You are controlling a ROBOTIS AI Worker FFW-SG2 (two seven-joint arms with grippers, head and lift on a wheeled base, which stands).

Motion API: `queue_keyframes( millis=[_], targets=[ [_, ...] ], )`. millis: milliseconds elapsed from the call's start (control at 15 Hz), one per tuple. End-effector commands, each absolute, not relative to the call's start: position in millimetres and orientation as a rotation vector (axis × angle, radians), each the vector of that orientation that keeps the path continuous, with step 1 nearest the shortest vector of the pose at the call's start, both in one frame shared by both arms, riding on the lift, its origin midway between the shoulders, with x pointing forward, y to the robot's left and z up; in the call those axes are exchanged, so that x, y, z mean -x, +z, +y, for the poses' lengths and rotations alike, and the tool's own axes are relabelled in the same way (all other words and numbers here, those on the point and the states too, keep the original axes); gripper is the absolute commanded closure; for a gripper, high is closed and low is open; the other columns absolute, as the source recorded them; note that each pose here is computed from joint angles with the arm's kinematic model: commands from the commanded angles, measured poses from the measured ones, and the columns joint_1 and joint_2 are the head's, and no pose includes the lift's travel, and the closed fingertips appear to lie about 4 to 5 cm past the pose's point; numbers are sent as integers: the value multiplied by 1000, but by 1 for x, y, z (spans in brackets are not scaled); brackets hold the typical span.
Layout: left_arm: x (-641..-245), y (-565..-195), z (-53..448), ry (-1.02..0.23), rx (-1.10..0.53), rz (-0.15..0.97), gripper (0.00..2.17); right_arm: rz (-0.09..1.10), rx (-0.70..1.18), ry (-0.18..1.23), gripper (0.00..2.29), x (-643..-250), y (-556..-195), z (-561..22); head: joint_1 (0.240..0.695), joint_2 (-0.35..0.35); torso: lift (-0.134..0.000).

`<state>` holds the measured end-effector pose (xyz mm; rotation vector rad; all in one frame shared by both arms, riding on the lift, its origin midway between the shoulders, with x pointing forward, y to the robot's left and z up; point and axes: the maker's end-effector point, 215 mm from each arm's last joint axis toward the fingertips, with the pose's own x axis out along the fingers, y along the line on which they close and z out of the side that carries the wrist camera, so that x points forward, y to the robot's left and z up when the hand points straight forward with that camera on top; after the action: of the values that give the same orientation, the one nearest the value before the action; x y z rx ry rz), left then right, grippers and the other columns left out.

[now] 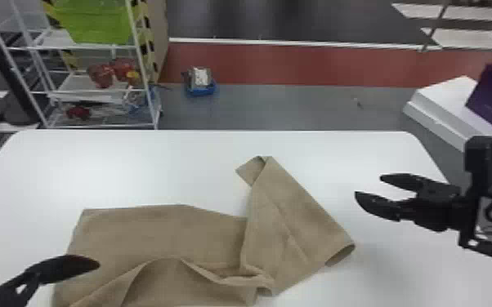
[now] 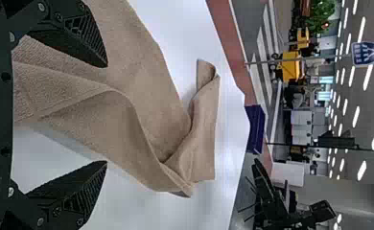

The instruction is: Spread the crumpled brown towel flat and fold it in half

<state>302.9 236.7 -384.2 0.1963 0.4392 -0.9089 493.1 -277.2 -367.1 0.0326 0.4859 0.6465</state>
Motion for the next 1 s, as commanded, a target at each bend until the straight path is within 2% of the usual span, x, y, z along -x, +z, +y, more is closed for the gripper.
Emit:
queue_keyframes(
  millis=[0,267,467,733,933],
  targets=[
    [-290,-389,239,-909,-191,465,211,471,-24,635,16,-505,-377,-285,695,-57,-123],
    [-267,-395,231,-912,-164,477,275,475,-27,618,19,-535,-383,-285,695,-73,-123],
    [-265,-407,221,-919,-152,474,333,453,-9,648,19,-549,-370,-263,695,-75,-123],
    [-264,-426,221,-940,-231,486,333,426,18,715,22,-548,-355,-227,695,-50,-123],
    [-262,-445,232,-933,-274,531,333,438,31,740,26,-544,-361,-217,695,-5,-123]
  ],
)
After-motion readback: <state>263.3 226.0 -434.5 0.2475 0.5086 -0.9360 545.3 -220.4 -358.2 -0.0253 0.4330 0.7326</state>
